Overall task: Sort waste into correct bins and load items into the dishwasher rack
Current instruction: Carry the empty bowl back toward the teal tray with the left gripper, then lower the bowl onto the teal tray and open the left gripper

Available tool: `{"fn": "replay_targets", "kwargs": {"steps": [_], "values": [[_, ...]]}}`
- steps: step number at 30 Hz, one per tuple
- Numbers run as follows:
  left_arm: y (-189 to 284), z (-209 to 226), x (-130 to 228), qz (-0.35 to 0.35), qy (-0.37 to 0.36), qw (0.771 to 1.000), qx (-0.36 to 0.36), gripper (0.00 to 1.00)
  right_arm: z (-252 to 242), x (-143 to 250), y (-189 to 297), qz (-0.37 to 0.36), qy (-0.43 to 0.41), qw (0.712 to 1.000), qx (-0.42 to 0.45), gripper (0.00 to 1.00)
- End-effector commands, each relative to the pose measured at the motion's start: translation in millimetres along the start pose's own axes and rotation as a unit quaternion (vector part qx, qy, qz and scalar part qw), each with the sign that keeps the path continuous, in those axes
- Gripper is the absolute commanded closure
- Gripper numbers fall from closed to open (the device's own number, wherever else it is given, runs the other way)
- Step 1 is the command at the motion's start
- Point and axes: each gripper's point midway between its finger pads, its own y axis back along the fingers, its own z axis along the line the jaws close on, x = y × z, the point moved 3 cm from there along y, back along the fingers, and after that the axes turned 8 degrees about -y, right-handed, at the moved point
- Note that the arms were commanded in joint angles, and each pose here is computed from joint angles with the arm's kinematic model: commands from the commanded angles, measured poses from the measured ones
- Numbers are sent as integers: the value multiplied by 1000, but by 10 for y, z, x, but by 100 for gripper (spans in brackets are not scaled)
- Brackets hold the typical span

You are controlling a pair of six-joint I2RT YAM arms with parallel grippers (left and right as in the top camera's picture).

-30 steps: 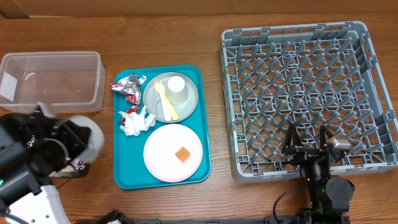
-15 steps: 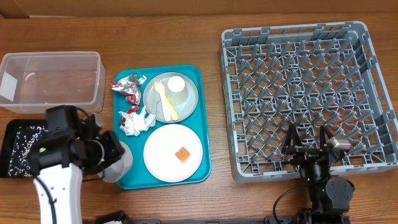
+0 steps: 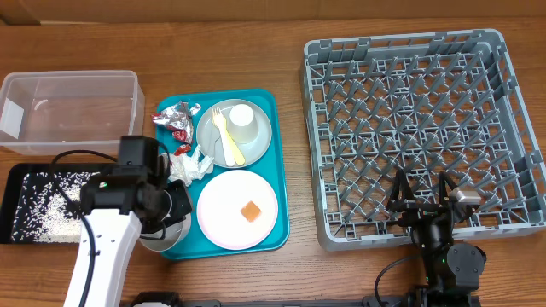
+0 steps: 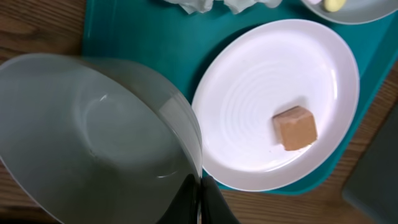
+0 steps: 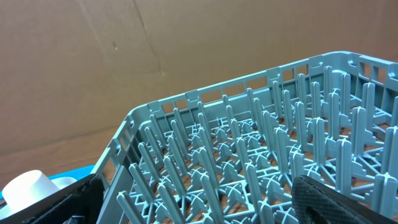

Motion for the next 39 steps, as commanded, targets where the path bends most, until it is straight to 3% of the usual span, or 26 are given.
{"fn": "replay_targets", "kwargs": {"steps": [1,18,26,39], "values": [[-68,97,-23,-5,20,997,-69,96,-34,24,-5,0,3,1000,6,0],[-387,-44,-43,45,-10,995,-87,96,-33,25,-5,0,3,1000,6,0],[-388,-47,-51,44,-10,995,-86,57,-34,24,-5,0,3,1000,6,0],[-41,-149,-166,36,-21,996,-81,67,-34,24,-5,0,3,1000,6,0]]}}
